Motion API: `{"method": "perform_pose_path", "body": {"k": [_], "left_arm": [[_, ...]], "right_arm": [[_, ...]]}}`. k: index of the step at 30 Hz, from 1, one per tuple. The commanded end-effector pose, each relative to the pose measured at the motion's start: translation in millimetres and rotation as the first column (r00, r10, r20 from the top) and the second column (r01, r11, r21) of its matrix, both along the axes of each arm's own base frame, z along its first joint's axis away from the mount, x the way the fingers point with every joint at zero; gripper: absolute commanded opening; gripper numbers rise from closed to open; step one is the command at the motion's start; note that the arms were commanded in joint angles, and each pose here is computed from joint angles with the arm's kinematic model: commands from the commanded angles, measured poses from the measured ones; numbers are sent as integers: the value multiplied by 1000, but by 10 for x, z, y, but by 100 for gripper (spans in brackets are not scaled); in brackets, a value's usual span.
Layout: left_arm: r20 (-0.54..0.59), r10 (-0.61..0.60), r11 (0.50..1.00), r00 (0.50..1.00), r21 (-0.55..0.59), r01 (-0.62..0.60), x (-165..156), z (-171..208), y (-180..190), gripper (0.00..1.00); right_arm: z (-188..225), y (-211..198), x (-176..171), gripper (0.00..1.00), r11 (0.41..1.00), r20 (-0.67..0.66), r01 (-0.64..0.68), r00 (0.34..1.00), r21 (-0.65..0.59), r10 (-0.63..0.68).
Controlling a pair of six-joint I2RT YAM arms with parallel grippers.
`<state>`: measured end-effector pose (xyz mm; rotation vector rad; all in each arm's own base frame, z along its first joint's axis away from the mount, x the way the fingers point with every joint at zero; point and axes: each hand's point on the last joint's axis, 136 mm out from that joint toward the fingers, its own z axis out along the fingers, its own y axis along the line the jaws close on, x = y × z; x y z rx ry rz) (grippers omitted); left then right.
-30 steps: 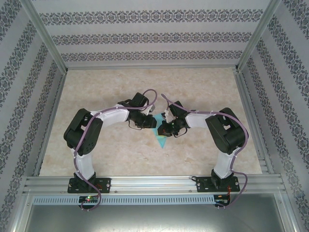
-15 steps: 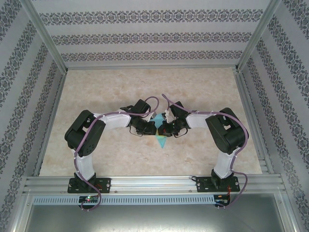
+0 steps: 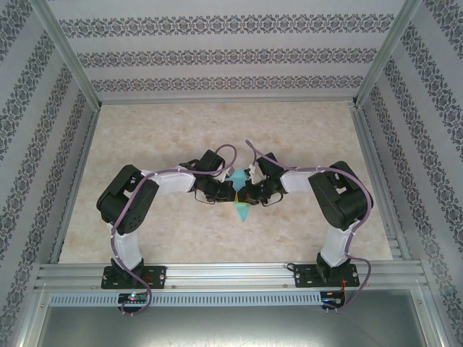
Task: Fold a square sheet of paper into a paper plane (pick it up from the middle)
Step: Third fold the triangle at the center of the table.
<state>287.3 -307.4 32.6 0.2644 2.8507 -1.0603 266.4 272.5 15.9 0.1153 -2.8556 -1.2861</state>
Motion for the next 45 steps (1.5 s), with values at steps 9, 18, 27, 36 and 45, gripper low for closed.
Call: {"method": "perform_pose_path", "body": {"k": [9, 18, 27, 36, 45], "left_arm": [[-44, -17, 999, 999, 47, 19, -135, -281, 30, 7], [-36, 12, 998, 999, 67, -9, -100, -300, 97, 5], [-37, 8, 1000, 999, 27, -7, -70, -264, 34, 5], [-29, -44, 988, 999, 149, 48, -127, -443, 162, 5], [-35, -77, 956, 996, 282, 84, -150, -670, 299, 5]], "right_arm": [[-71, -53, -48, 0, 999, -36, 37, 999, 4, -37], [-70, -89, -55, 0, 999, -37, 46, 998, 0, -46], [-43, -68, -28, 0, 999, -37, 45, 998, 7, -45], [120, -6, 56, 0, 998, -15, 54, 998, 43, -53], [260, -61, 69, 0, 997, 14, 67, 998, 50, -68]]}}
